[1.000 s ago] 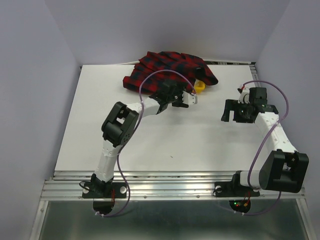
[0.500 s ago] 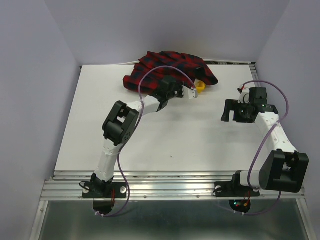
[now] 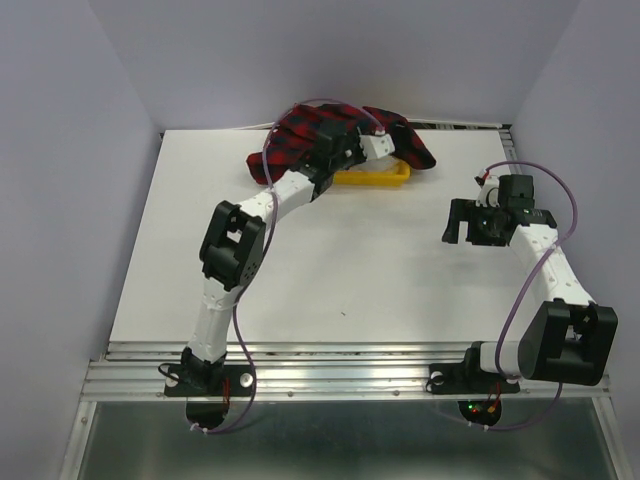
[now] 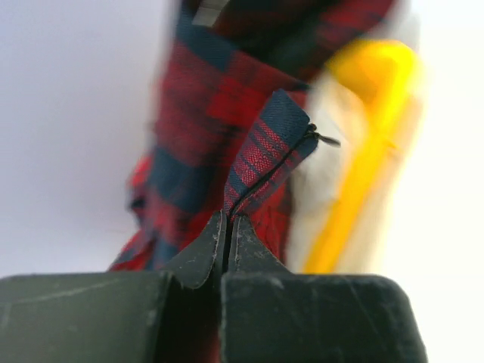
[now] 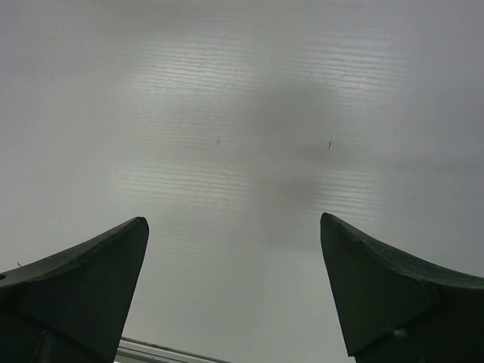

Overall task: Fold and stack the skirts
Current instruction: Grab the skirt from the pile, then move the skirt to the center of the board

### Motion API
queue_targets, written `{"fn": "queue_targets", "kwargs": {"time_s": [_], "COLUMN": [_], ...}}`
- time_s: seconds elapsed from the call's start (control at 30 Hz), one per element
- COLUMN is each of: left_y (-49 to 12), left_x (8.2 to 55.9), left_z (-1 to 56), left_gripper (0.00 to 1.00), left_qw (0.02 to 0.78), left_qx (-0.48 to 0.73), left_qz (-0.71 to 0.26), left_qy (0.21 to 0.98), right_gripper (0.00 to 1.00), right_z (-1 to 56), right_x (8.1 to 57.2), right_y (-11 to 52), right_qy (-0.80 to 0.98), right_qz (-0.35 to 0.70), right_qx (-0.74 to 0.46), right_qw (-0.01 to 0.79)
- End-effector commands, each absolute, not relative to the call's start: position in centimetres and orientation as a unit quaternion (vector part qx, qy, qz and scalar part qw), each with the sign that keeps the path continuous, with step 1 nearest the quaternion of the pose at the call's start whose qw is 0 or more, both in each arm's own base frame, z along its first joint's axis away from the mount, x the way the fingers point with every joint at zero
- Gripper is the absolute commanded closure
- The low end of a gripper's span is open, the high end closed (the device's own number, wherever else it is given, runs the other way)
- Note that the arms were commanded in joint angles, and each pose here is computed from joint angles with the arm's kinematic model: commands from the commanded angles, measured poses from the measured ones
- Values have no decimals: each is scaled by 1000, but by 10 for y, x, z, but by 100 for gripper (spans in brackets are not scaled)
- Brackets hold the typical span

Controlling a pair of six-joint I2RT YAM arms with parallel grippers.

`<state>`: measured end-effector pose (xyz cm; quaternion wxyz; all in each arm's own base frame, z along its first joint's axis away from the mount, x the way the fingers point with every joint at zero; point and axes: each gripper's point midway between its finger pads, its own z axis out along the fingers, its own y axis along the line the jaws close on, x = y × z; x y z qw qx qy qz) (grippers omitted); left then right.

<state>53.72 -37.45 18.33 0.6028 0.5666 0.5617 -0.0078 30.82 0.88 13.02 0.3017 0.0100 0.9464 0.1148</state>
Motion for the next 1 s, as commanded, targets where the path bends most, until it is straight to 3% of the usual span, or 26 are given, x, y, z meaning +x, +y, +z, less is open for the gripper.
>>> {"fn": "queue_targets", "kwargs": {"time_s": [0.0, 0.23, 0.33, 0.5, 0.63, 0.77, 0.97], "left_y": [-344, -298, -291, -263, -256, -256, -225], "left_x": [547, 544, 534, 478, 427, 399, 364], "left_z": [390, 536, 564, 642, 666, 649, 663], "left_gripper": [100, 100, 100, 100, 100, 100, 100], "left_qw": [752, 854, 871, 907, 906, 879, 884], "left_qx": [401, 257, 249, 221, 279, 348, 328], "left_qz": [-16, 2, 15, 11, 16, 35, 52], "left_qy": [523, 452, 424, 358, 318, 323, 330], "right_gripper": [0, 0, 0, 0, 0, 0, 0], "right_z": [145, 150, 154, 163, 172, 200, 218], "right_x": [314, 315, 316, 318, 319, 313, 316], "right_y": [6, 9, 9, 13, 23, 59, 85], "right_qy": [938, 935, 933, 929, 922, 888, 857], "right_qz": [117, 125, 126, 137, 165, 262, 353], "right_qx": [10, 7, 6, -5, -24, -89, -94], "right_qw": [326, 331, 337, 345, 349, 368, 364]}}
